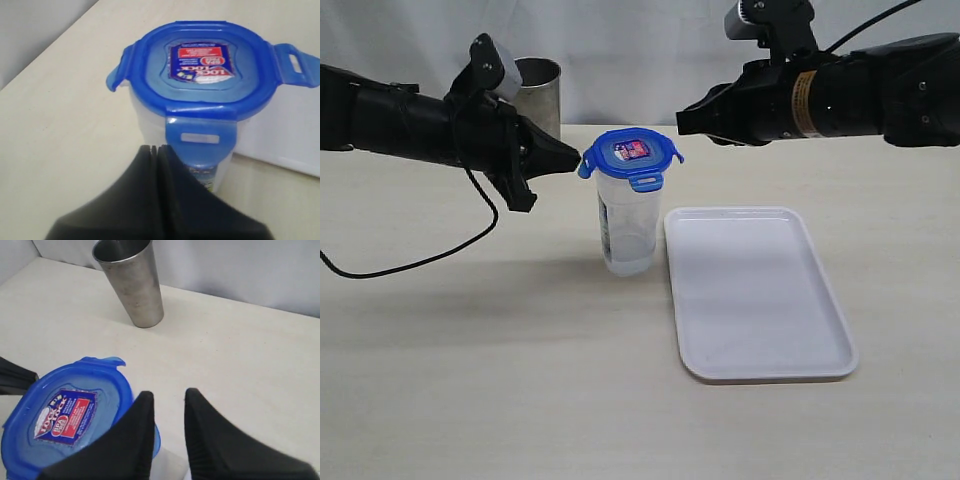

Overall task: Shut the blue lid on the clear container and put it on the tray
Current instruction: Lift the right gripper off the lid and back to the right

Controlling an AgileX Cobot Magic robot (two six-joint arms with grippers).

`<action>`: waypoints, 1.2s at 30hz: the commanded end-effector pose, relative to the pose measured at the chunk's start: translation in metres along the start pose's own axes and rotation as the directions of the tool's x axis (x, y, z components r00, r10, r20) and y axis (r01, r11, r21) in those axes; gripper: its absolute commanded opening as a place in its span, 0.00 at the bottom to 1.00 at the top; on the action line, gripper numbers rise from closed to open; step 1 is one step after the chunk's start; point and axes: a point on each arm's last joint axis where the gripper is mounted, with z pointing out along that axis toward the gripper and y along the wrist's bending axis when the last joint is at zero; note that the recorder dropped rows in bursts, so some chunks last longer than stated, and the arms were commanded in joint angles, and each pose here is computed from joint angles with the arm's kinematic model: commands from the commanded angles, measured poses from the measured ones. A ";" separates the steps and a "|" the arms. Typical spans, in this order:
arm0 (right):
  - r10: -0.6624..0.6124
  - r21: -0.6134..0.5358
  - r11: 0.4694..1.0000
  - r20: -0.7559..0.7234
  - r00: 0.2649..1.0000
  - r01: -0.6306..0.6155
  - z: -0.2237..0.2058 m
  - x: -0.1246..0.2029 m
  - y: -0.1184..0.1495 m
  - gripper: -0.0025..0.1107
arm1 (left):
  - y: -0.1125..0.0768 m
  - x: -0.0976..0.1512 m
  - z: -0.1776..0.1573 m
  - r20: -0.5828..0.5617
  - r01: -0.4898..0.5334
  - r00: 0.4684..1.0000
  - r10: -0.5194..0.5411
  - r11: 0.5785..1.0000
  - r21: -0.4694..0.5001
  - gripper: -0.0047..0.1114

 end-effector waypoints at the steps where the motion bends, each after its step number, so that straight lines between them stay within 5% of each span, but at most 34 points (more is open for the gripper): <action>1: 0.004 0.005 1.000 -0.025 1.000 -0.003 0.006 0.007 -0.004 0.09 | 0.007 -0.004 -0.009 -0.012 -0.014 1.000 0.014 0.997 -0.070 0.04; 29: -0.005 -0.063 0.998 -0.048 0.999 0.002 0.008 0.012 -0.005 0.06 | 0.020 -0.002 -0.025 0.078 0.099 0.993 -0.092 0.991 -0.093 0.04; 36: 0.048 -0.200 0.978 -0.050 0.998 -0.058 -0.007 0.006 -0.024 0.06 | 0.020 -0.002 -0.025 0.082 0.104 0.992 -0.096 0.990 -0.097 0.04</action>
